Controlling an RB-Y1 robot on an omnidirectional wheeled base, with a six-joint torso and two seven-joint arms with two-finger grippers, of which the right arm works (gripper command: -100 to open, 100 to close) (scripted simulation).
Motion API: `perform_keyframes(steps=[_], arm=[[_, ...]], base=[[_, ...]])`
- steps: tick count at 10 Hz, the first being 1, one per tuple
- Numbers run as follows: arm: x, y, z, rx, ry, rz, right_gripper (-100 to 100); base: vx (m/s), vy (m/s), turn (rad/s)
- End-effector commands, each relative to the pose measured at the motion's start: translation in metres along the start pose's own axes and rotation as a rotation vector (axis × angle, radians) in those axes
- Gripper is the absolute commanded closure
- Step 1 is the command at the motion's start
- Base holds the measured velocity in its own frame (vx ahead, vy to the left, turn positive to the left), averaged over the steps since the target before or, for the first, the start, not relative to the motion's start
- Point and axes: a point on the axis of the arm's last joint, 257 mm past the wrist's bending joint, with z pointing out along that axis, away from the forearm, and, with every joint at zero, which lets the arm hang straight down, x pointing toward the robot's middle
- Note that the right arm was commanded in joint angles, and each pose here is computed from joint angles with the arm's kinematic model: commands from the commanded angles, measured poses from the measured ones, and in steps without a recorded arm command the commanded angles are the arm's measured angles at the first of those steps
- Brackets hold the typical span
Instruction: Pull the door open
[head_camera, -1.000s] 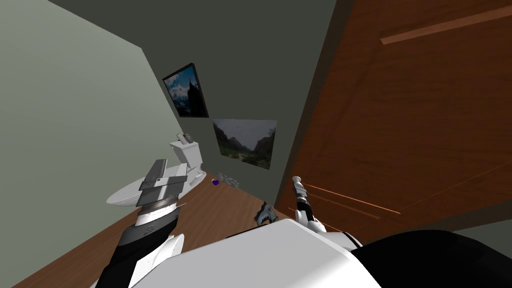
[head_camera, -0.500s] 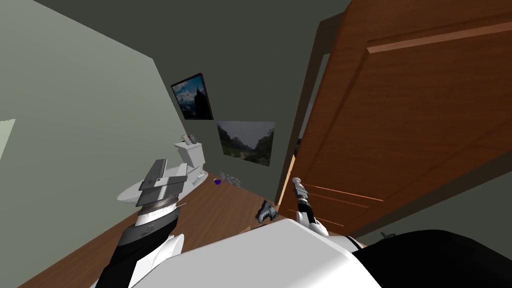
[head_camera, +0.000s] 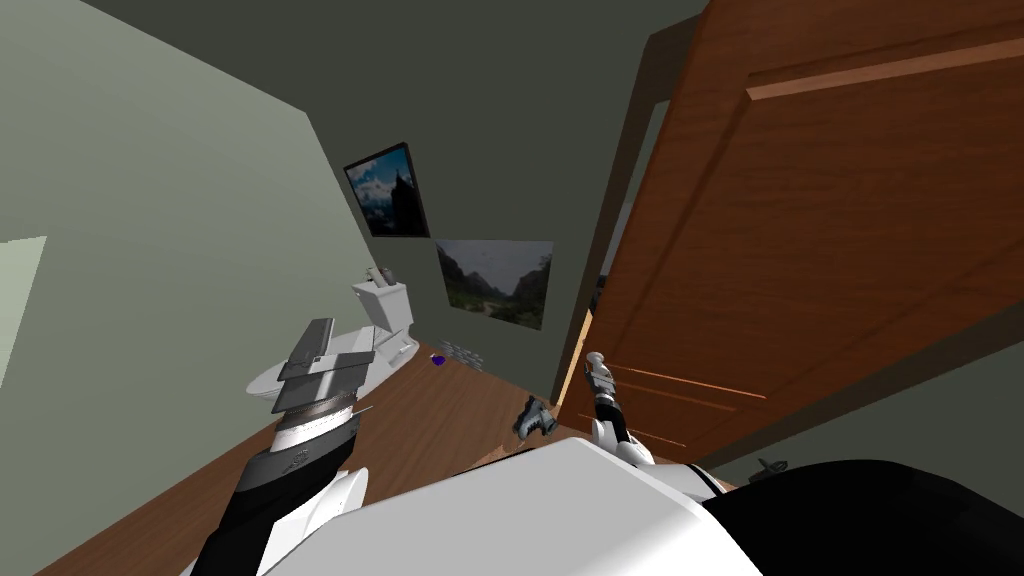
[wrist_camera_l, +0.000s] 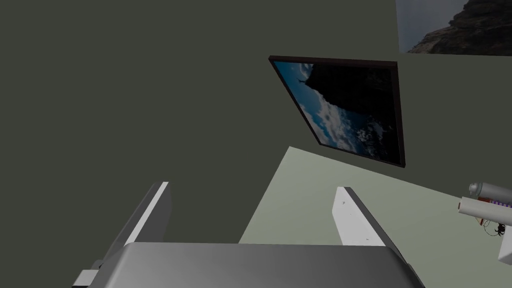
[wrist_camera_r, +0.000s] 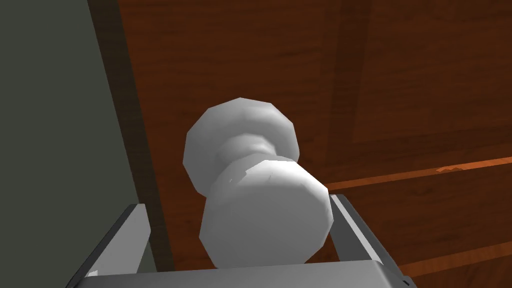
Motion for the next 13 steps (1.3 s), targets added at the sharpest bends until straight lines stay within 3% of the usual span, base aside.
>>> perform_keyframes(steps=[1, 5, 6, 10, 12, 13], arm=[[-0.006, -0.011, -0.0053, 0.017, -0.007, 0.008, 100], [-0.005, -0.012, -0.0054, 0.022, -0.007, 0.008, 100], [-0.005, -0.016, -0.0053, 0.044, -0.004, 0.008, -100], [-0.003, -0.026, -0.0068, 0.101, -0.001, 0.011, -100], [-0.004, -0.025, -0.0069, 0.098, -0.003, 0.009, -100], [-0.003, -0.018, -0.0053, 0.062, 0.003, 0.011, -100]], base=[[-0.098, 0.069, 0.034], [-0.100, 0.095, 0.023], [-0.178, 0.021, 0.041], [-0.221, -0.074, 0.045], [-0.098, -0.050, 0.000], [-0.011, -0.072, 0.247]])
